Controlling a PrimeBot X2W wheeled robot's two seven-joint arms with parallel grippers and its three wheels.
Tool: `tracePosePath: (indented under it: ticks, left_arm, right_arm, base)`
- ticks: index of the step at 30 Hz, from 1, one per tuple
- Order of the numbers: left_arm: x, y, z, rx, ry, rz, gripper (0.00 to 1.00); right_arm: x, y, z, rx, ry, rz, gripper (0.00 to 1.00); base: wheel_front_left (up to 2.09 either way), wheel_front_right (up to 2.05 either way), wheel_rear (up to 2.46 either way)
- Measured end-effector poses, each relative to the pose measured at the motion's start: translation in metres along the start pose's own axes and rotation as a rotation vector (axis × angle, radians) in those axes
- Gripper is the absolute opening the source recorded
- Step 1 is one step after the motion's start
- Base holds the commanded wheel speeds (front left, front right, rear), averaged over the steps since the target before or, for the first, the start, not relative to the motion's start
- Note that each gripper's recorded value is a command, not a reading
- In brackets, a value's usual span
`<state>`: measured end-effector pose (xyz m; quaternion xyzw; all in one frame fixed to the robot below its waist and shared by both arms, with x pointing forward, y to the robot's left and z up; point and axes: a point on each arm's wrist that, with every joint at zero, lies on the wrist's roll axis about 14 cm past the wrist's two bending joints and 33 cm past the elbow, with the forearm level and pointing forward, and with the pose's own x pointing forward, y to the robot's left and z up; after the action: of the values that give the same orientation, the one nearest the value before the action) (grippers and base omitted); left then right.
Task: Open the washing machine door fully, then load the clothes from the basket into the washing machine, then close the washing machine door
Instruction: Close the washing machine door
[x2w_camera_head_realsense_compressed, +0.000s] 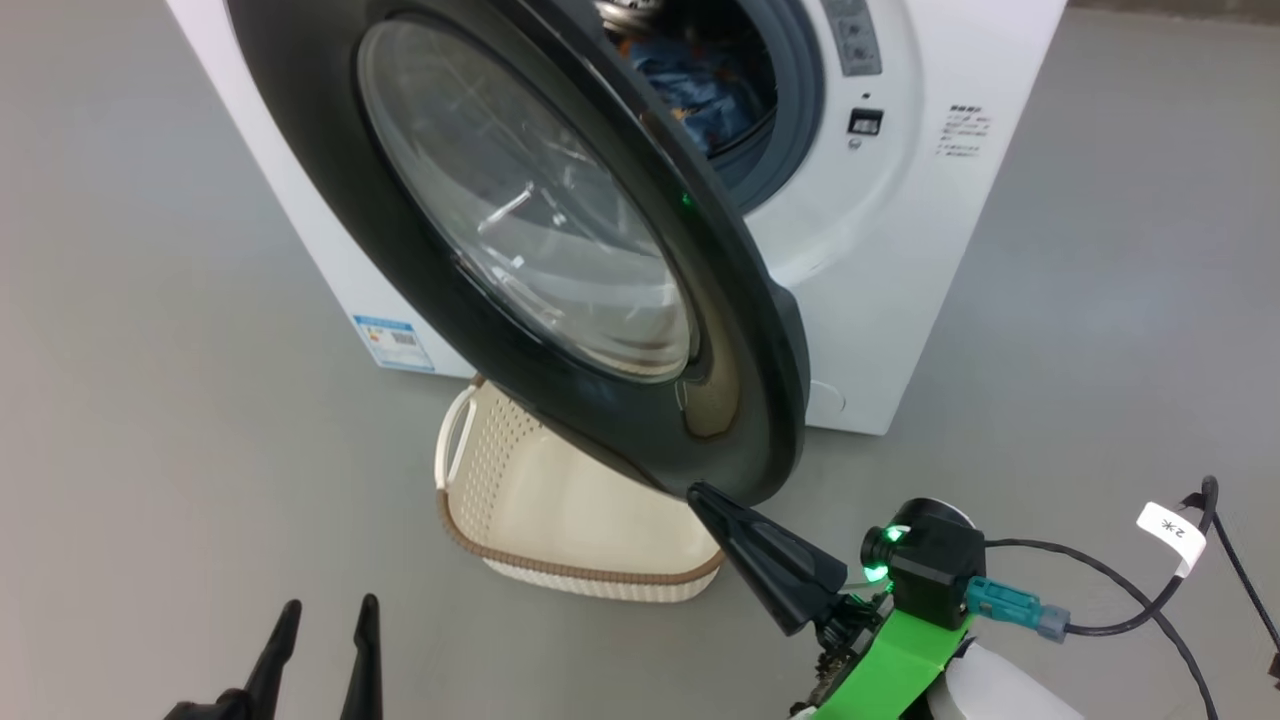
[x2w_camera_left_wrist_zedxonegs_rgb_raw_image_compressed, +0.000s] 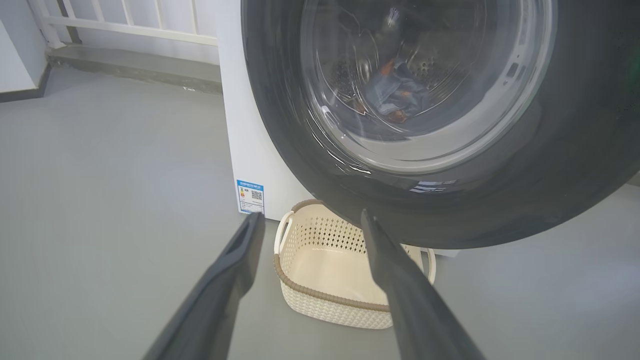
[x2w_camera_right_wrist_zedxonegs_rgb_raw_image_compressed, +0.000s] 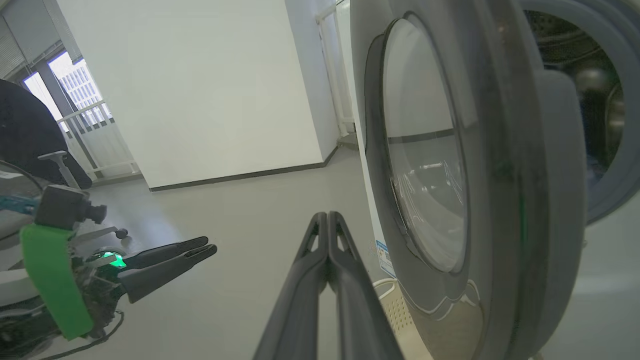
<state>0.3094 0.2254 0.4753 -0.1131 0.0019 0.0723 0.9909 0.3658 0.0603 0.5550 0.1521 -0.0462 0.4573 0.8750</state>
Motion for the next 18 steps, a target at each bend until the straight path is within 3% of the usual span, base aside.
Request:
tracePosePath:
  ticks: [6,18]
  left_arm:
    - [0.004,0.001,-0.006,-0.001,0.023,0.015,1.0]
    - [0.019,-0.003,-0.005,-0.002,0.018,0.015,1.0]
  right_arm:
    - [-0.001,-0.028,-0.025,0.022,0.065,-0.061,0.0]
    - [0.008,-0.087,-0.011,0.012,0.01,-0.198,0.0]
  base:
    - [0.0,0.0,0.0]
    - [0.0,0.0,0.0]
